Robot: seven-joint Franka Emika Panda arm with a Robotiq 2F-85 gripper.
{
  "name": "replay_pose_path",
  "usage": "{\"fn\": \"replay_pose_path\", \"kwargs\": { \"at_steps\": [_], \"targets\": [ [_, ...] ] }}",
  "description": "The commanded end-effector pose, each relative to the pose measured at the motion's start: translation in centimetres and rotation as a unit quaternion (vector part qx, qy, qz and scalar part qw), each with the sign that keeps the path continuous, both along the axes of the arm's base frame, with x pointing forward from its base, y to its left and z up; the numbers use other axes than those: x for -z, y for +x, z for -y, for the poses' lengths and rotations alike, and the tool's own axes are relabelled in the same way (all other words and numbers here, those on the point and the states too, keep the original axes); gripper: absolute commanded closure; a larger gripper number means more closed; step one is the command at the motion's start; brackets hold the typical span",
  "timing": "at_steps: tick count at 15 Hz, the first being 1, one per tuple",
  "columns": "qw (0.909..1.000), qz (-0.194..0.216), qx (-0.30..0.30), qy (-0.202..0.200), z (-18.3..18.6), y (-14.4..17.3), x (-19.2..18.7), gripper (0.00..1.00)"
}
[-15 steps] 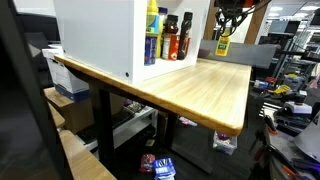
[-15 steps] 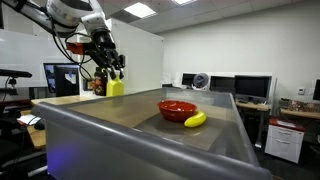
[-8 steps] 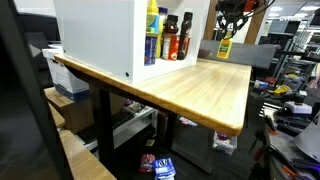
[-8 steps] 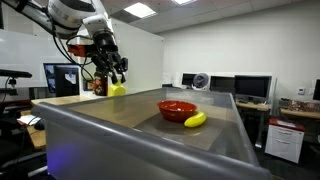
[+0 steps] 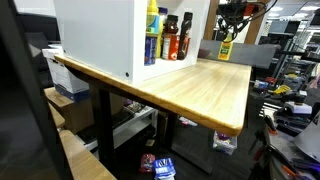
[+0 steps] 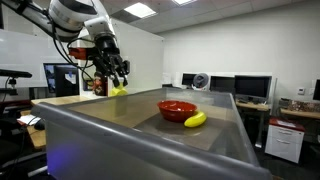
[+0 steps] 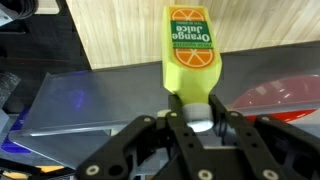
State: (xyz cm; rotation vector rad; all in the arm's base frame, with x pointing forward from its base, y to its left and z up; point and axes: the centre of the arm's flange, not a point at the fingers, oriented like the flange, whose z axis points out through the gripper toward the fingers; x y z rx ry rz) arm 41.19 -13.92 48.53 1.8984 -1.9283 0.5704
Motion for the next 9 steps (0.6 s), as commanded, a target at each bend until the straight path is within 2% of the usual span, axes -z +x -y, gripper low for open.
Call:
{"fn": "replay_pose_path", "kwargs": {
  "at_steps": [1, 9],
  "targets": [
    [0.9997, 0.013, -0.003, -0.021, 0.3, 0.4, 1.0, 0.92],
    [0.9995, 0.010, -0.011, -0.027, 1.1, 1.4, 2.1, 0.92]
  ]
}}
